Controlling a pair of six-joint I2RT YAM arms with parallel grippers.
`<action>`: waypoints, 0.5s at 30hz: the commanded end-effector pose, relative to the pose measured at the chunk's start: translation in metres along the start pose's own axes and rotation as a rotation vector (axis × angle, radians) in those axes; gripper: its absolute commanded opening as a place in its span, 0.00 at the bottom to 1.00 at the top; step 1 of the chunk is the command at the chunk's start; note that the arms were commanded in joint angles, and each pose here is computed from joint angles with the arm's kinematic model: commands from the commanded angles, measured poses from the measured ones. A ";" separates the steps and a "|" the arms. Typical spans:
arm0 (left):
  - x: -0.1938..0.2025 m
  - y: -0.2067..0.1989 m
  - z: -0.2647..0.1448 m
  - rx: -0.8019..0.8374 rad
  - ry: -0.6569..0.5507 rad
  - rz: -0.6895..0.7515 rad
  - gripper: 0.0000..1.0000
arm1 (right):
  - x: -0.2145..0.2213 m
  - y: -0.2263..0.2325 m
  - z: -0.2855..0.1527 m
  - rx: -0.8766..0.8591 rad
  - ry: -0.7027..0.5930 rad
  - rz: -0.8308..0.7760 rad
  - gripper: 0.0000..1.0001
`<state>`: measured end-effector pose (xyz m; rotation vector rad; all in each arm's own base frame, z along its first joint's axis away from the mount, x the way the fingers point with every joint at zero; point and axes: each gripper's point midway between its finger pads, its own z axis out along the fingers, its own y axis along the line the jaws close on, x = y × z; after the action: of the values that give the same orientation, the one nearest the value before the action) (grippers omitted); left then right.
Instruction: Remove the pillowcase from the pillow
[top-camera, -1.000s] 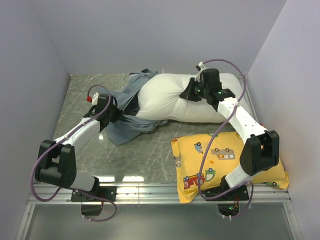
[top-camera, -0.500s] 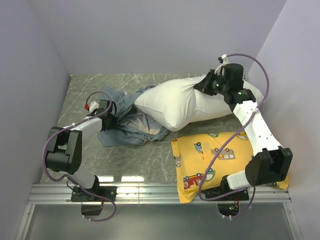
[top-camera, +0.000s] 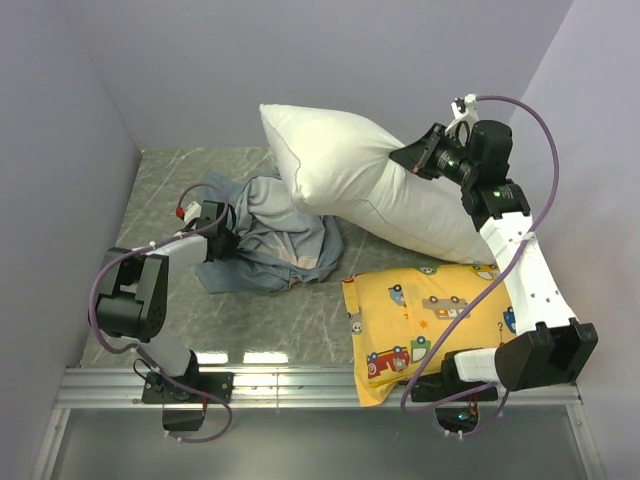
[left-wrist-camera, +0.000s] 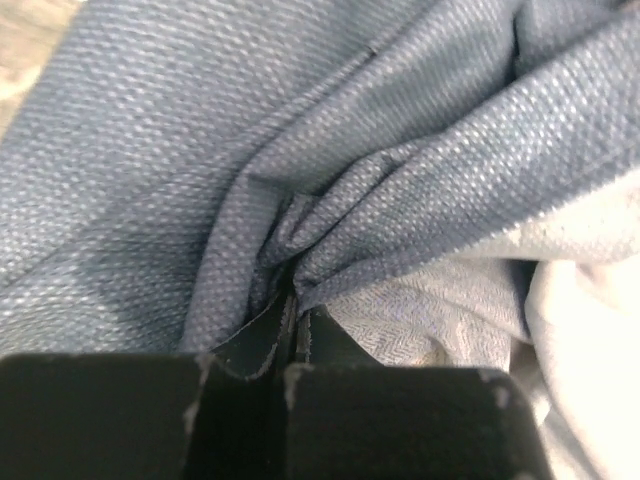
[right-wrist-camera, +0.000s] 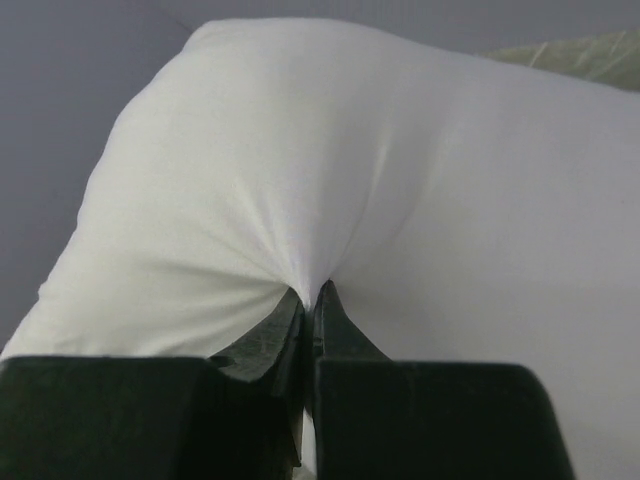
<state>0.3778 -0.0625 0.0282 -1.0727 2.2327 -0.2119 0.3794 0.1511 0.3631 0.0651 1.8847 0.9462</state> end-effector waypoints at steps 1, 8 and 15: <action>0.004 -0.020 -0.011 0.101 0.013 0.043 0.01 | -0.063 0.079 -0.026 -0.261 -0.204 -0.119 0.00; 0.014 -0.043 -0.043 0.214 0.019 0.115 0.11 | -0.048 0.063 0.043 -0.326 -0.144 -0.077 0.00; -0.001 -0.056 -0.096 0.308 -0.036 0.127 0.32 | 0.020 0.076 0.114 -0.344 -0.028 -0.114 0.00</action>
<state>0.3627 -0.1104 0.0975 -0.8120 2.1830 -0.4275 0.4372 0.2470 0.3032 -0.0821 1.9045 1.1412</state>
